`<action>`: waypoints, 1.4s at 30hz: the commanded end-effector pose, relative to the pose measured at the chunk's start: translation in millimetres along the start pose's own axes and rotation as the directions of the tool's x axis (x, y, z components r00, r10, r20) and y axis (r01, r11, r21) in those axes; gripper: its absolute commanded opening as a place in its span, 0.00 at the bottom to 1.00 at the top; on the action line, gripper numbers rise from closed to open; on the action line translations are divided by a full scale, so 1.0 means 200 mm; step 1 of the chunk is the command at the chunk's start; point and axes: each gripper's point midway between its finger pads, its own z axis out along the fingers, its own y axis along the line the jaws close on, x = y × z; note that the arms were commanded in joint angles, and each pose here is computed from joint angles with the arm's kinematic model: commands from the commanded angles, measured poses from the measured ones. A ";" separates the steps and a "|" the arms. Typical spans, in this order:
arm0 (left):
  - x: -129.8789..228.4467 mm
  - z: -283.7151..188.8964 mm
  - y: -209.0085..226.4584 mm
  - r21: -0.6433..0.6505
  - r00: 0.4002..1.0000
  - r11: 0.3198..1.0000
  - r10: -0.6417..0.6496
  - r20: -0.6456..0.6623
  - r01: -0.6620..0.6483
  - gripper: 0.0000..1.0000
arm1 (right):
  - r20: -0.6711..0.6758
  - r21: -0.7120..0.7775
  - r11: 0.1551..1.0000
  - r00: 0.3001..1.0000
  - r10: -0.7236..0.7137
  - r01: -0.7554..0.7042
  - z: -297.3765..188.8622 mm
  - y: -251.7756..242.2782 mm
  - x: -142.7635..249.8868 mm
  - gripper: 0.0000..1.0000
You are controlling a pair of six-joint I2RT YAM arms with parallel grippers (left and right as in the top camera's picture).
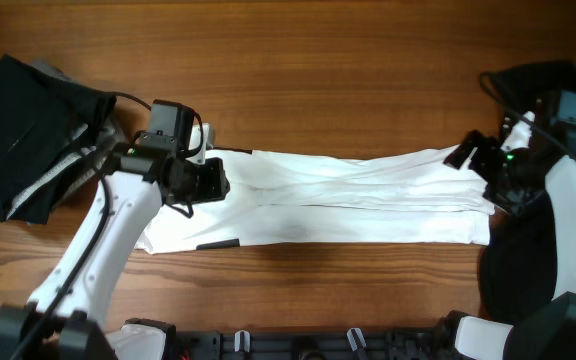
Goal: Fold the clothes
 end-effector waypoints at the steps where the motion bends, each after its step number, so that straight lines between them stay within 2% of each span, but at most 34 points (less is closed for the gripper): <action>1: -0.02 0.01 0.00 -0.008 1.000 1.000 -0.012 0.001 0.012 0.39 | 0.020 -0.031 0.999 1.000 0.010 -0.009 -0.05 -0.03 -0.01 1.00; 11: -0.04 -0.13 -0.04 0.017 0.995 1.000 0.012 0.099 -0.014 0.40 | 0.129 -0.069 0.994 0.989 -0.074 0.084 -0.23 -0.02 0.02 1.00; 14: -0.04 -0.18 -0.05 0.026 0.991 0.999 0.019 0.129 -0.022 0.43 | 0.169 -0.034 0.996 0.983 -0.078 0.085 -0.26 -0.05 0.01 1.00; 17: -0.02 -0.18 -0.03 0.005 0.993 1.000 0.008 0.119 -0.009 0.47 | 0.172 -0.007 0.999 0.984 -0.052 0.054 -0.26 -0.10 -0.01 1.00; 21: -0.01 -0.13 0.07 -0.094 0.991 0.992 -0.076 0.105 0.086 0.51 | 0.138 0.010 1.000 0.990 0.003 -0.004 -0.20 -0.18 -0.05 1.00; 27: 0.00 0.03 0.14 -0.116 0.990 0.984 -0.130 0.061 0.136 0.54 | 0.043 0.038 0.987 0.987 0.157 -0.158 -0.06 -0.33 -0.10 0.98; 29: -0.01 0.07 0.16 -0.121 0.988 0.981 -0.146 0.048 0.151 0.49 | 0.014 -0.003 0.992 0.992 0.127 -0.127 -0.03 -0.32 -0.11 0.95; 30: -0.02 0.09 0.17 -0.118 0.986 0.979 -0.161 0.041 0.165 0.41 | 0.007 -0.052 0.997 0.998 0.065 -0.064 -0.01 -0.28 -0.12 0.94; 31: -0.04 0.16 0.22 -0.127 0.970 0.962 -0.240 0.028 0.241 0.25 | 0.008 -0.120 0.992 1.000 0.025 -0.024 -0.01 -0.22 -0.13 0.93; 37: -0.01 0.30 0.26 -0.106 0.950 0.949 -0.306 -0.067 0.298 0.24 | 0.000 -0.112 0.991 0.997 0.075 -0.074 0.00 -0.23 -0.13 0.97; 38: -0.01 0.33 0.27 -0.112 0.949 0.948 -0.308 -0.072 0.299 0.20 | -0.001 -0.111 0.990 0.996 0.085 -0.084 0.00 -0.23 -0.13 0.97; 40: -0.02 0.39 0.29 -0.120 0.943 0.943 -0.322 -0.083 0.312 0.05 | 0.001 -0.103 0.989 0.994 0.107 -0.106 0.00 -0.24 -0.13 0.97; 42: -0.03 0.45 0.32 -0.123 0.940 0.939 -0.331 -0.086 0.320 0.04 | 0.009 -0.097 0.989 0.993 0.116 -0.115 0.00 -0.24 -0.14 0.96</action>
